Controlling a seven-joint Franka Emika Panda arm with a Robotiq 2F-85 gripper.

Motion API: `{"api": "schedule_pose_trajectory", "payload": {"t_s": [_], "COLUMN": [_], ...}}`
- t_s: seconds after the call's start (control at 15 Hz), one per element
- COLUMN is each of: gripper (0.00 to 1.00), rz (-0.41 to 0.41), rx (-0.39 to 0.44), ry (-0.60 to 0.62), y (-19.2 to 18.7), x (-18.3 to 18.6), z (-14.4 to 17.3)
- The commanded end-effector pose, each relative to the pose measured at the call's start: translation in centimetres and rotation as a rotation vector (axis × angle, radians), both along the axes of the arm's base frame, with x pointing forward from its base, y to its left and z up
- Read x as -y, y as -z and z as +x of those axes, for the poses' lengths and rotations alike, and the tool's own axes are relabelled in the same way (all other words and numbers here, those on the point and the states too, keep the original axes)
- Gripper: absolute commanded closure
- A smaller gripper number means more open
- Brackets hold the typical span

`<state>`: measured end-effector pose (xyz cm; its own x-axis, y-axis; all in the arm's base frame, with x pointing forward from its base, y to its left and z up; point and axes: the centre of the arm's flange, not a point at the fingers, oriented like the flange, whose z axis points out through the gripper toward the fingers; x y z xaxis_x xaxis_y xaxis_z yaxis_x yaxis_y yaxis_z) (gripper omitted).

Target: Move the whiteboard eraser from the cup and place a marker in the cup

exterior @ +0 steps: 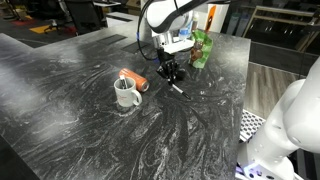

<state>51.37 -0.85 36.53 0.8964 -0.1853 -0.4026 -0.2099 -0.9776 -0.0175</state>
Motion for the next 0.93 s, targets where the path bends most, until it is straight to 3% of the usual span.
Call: {"api": "schedule_pose_trajectory", "payload": {"t_s": [0.0,0.47,0.87], "gripper": [0.98,0.98,0.98], "rz": [-0.046,-0.075,-0.054], "rx": [0.097,0.359,0.476], "ry": [0.009,-0.047,-0.096], "y": [-4.0,-10.5,-14.1], "x": [-3.4,-8.1,-11.5], "z": [-1.2,-1.4,-0.9]}}
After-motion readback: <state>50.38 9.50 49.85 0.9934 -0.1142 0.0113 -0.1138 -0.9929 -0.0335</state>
